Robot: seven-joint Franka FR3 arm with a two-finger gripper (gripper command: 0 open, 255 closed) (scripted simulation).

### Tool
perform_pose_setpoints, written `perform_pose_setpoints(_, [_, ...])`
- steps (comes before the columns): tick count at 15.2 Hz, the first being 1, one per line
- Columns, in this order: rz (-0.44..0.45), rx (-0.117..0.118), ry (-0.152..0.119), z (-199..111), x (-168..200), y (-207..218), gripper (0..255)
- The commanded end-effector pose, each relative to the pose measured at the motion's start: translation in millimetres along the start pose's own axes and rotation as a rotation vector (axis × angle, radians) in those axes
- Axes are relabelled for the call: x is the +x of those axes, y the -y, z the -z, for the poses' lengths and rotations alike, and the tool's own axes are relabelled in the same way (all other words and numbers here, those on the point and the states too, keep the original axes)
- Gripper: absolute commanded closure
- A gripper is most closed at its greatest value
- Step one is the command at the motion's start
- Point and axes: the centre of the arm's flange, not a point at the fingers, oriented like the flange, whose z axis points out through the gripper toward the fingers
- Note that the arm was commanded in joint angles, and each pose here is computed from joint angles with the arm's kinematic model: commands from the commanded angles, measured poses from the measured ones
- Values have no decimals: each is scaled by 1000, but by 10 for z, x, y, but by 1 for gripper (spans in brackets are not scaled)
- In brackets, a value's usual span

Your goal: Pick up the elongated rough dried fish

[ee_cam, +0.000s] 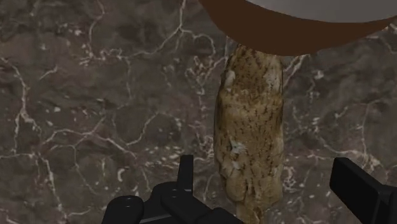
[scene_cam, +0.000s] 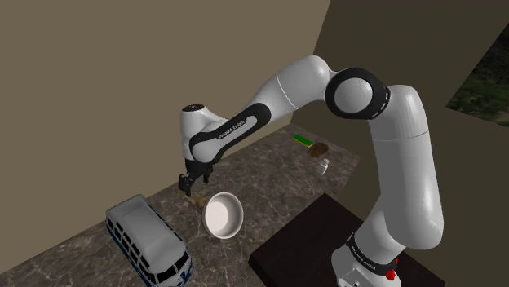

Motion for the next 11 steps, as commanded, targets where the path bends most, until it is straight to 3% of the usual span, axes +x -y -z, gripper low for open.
perform_pose_setpoints(1, [3, -3, -3, -189, 168, 45, 0])
perform_pose_setpoints(10, [3, -3, -3, -587, 209, 55, 0])
perform_pose_setpoints(11, [3, -3, -3, -588, 212, 56, 255])
